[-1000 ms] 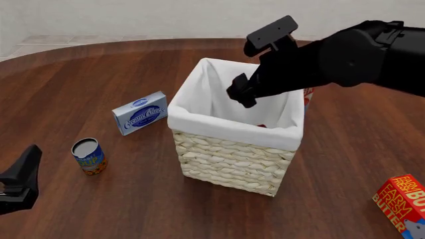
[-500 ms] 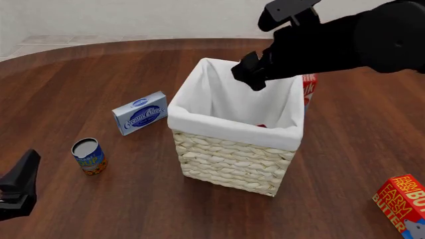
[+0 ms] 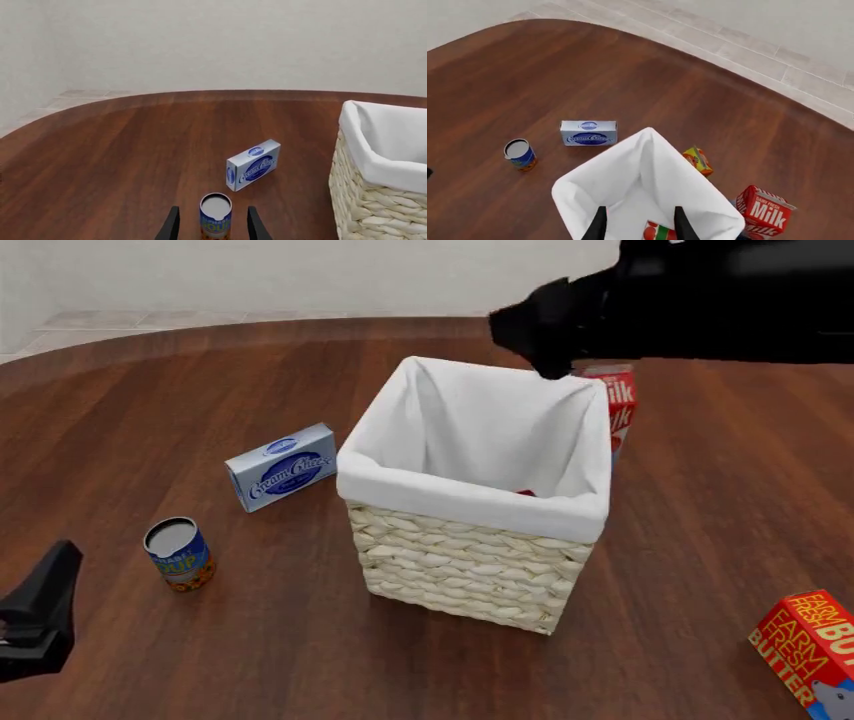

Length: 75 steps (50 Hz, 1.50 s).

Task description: Pick up the alphabet soup and the tomato sauce, and put them in the basket.

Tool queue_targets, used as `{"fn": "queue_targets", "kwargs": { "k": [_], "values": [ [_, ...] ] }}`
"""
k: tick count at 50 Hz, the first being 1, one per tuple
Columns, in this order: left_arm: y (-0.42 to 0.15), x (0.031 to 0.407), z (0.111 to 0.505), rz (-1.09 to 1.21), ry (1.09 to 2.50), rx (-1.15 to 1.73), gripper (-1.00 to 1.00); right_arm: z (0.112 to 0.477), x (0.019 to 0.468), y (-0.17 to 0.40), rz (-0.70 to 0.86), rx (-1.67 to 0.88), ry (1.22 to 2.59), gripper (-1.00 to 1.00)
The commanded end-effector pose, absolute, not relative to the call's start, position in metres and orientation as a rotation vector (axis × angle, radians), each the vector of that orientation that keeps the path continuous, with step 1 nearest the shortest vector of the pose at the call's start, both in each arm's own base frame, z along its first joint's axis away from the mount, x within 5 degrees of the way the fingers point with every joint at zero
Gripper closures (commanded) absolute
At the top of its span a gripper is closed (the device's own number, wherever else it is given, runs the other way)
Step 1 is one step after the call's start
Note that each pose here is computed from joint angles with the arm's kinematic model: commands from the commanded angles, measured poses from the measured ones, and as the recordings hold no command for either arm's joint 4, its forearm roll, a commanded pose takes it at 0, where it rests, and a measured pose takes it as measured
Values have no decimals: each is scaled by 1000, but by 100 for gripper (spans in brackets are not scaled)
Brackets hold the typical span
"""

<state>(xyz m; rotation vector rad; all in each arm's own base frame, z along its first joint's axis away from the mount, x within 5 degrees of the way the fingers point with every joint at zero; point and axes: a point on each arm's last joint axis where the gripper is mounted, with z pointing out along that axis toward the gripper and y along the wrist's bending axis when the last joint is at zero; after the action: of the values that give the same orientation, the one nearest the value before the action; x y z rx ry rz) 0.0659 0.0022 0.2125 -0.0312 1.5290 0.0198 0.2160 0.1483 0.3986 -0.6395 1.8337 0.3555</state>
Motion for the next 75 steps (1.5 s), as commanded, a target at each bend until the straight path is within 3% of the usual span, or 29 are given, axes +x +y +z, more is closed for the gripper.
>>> {"fn": "queue_targets", "kwargs": {
  "k": [1,24,43,51,58,75],
  "values": [
    [2,68,213,24,1531,-23,-100,420,198,134,400,-560,1735,-100],
    [2,72,212,38,1548,4,-100,471,151,105,520,-425,1474,-100],
    [1,65,213,45,1528,11,-100,462,104,76,627,-352,1292,-100],
    [1,63,212,44,1527,13,-100,470,90,66,617,-346,1248,-100],
    [1,65,212,47,1532,25,-100,500,69,49,597,-334,1176,-100],
    [0,69,216,36,1546,33,-100,501,30,21,646,-276,1106,-100]
  ]
}}
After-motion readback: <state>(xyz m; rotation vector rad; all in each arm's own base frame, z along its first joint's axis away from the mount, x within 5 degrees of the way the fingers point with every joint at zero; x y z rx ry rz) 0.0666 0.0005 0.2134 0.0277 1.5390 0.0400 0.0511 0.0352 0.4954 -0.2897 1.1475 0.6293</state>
